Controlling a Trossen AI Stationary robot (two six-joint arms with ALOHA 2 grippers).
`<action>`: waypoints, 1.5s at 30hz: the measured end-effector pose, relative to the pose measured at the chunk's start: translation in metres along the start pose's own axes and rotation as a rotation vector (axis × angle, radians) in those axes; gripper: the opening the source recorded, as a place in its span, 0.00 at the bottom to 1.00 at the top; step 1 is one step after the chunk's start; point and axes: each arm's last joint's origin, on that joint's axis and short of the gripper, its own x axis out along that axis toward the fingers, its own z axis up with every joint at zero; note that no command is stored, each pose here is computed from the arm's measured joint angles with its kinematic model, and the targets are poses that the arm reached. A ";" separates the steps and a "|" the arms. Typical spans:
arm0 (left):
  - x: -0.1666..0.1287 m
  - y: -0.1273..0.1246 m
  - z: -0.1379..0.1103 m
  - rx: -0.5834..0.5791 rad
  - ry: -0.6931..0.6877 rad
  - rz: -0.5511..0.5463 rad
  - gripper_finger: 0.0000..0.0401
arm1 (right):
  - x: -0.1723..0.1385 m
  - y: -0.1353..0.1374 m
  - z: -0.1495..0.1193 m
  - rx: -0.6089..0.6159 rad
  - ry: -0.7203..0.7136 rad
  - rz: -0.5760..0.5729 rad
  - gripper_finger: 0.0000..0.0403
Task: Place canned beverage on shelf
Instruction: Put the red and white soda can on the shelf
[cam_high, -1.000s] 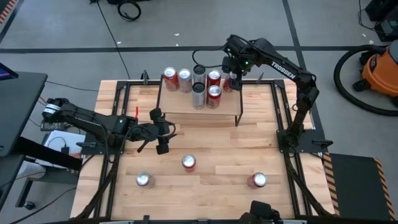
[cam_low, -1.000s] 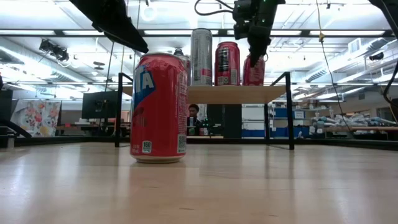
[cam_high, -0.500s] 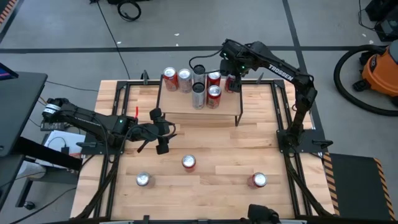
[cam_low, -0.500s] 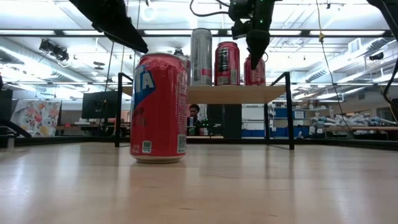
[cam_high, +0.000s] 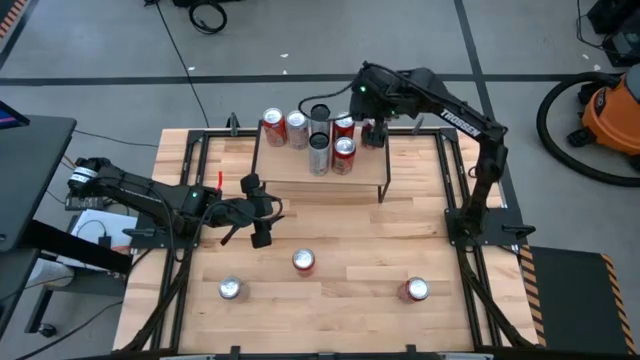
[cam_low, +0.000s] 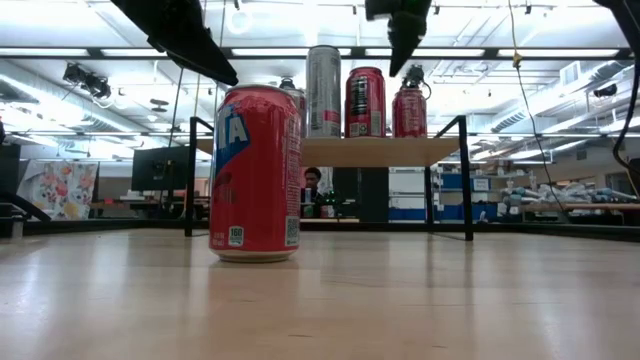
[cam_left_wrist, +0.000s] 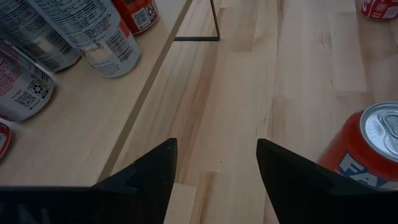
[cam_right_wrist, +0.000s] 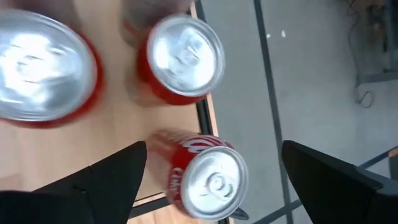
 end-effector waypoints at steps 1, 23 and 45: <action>0.000 0.000 0.000 0.000 0.000 0.000 0.58 | -0.003 0.005 0.002 -0.005 -0.003 -0.006 0.95; 0.000 0.000 0.000 -0.037 0.000 0.000 0.58 | -0.052 0.150 0.010 0.027 0.020 0.326 0.93; 0.000 0.000 -0.001 -0.038 0.004 0.007 0.58 | -0.025 0.326 -0.079 0.160 0.489 0.390 0.89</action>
